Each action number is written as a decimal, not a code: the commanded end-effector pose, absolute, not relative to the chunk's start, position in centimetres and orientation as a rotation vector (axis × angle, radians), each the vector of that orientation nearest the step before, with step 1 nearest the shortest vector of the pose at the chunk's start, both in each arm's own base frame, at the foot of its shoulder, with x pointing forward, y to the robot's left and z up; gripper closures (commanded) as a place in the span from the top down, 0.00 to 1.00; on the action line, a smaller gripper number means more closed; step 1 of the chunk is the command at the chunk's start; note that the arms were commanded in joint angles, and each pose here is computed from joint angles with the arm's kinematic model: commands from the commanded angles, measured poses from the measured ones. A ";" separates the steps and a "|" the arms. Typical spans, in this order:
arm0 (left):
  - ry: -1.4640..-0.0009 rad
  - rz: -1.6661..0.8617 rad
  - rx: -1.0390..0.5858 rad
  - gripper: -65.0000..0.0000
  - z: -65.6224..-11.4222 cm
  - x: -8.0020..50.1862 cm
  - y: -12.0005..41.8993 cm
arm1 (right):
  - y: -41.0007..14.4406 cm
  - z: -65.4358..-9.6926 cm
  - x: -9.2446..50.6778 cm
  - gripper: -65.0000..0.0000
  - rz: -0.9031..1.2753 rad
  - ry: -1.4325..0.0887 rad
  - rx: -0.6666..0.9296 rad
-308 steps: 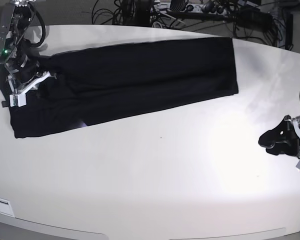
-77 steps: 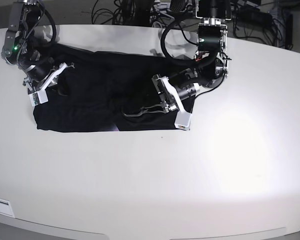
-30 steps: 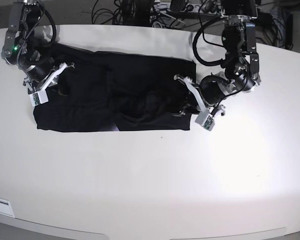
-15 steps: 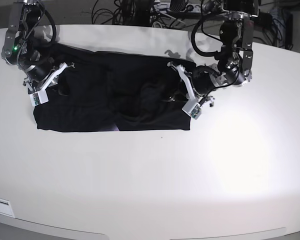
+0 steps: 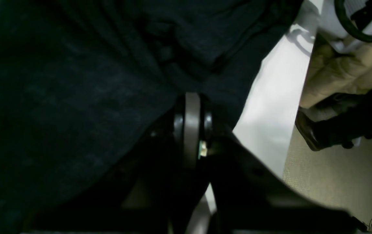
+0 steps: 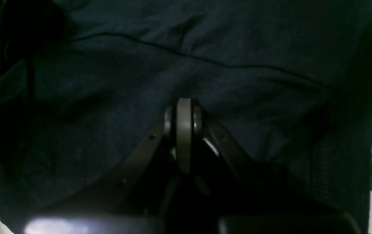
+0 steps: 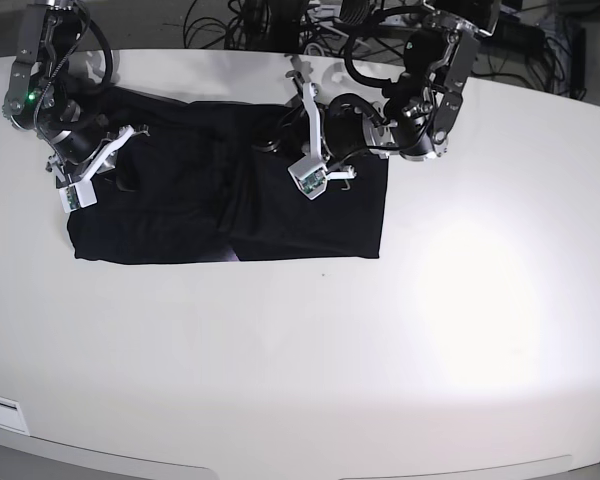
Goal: Fold the T-shirt properly
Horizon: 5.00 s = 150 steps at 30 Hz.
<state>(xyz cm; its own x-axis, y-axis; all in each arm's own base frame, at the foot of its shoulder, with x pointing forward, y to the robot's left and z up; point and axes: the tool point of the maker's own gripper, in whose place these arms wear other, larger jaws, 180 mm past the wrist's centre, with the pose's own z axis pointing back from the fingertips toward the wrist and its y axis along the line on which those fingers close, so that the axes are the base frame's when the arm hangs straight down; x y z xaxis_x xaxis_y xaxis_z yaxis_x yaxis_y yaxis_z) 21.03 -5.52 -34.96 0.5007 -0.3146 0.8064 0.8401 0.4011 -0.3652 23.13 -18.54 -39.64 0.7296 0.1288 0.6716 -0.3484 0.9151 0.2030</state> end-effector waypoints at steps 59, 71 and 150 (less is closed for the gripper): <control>-0.661 -0.644 -0.365 0.00 -42.3 29.2 7.8 | -23.7 -43.6 26.5 0.74 -0.053 -0.589 0.357; -0.664 -0.639 -0.374 0.00 -42.2 29.2 7.7 | -19.7 -41.1 26.8 0.73 0.041 -0.643 0.597; -0.808 -0.547 -0.606 0.30 -35.8 30.2 7.3 | -9.4 -25.8 32.4 0.00 0.220 -1.126 0.720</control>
